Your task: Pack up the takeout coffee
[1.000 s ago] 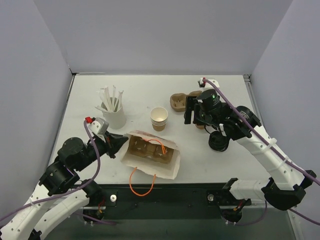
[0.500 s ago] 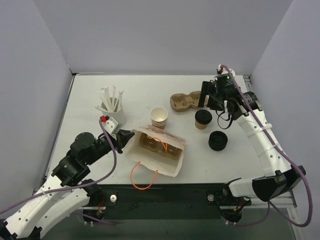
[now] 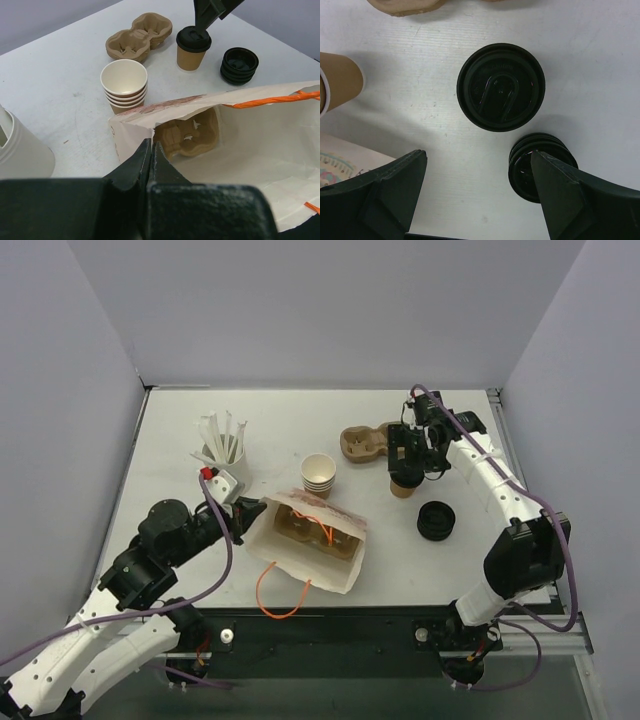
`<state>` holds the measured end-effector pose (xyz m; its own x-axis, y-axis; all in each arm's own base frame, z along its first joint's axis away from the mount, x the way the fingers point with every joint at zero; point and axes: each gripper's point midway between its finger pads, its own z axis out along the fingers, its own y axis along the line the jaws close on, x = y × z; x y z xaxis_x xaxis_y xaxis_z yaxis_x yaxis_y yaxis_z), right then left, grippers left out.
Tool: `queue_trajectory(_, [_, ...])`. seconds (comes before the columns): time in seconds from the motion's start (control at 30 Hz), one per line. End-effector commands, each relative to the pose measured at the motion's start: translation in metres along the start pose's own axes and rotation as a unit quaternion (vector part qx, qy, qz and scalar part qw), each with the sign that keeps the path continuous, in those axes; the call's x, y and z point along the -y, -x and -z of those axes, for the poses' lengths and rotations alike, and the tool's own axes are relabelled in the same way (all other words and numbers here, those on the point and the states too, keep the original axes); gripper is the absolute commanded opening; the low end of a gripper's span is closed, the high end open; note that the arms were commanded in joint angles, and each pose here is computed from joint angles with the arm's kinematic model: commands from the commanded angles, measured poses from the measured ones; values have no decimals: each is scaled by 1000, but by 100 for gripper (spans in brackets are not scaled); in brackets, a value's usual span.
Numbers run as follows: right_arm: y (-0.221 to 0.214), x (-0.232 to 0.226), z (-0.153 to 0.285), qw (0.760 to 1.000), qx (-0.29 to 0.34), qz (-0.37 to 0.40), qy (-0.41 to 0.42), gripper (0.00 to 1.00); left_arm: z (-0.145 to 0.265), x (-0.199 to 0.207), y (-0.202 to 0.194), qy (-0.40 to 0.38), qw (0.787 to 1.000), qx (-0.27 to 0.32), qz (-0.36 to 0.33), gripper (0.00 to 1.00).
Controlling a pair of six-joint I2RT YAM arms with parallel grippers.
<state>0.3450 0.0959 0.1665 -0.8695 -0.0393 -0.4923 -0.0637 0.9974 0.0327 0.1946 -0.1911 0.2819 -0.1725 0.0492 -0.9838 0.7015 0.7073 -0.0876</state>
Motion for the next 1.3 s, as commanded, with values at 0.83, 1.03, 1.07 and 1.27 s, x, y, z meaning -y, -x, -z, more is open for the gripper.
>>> queue_trajectory(0.83, [5,17,-40,998,-55,4,12,88,19,5,7,-3,1000,2,23,0])
queue_trajectory(1.03, [12,23,-45,998,-52,-15,-11,88,20,3,9,2,1000,5,25,0])
queue_trajectory(1.07, [12,23,-46,998,-54,-17,-13,88,20,3,9,2,1000,5,25,0])
queue_trajectory(1.27, [18,26,-51,998,-51,-30,-30,87,20,3,9,3,1000,5,26,0])
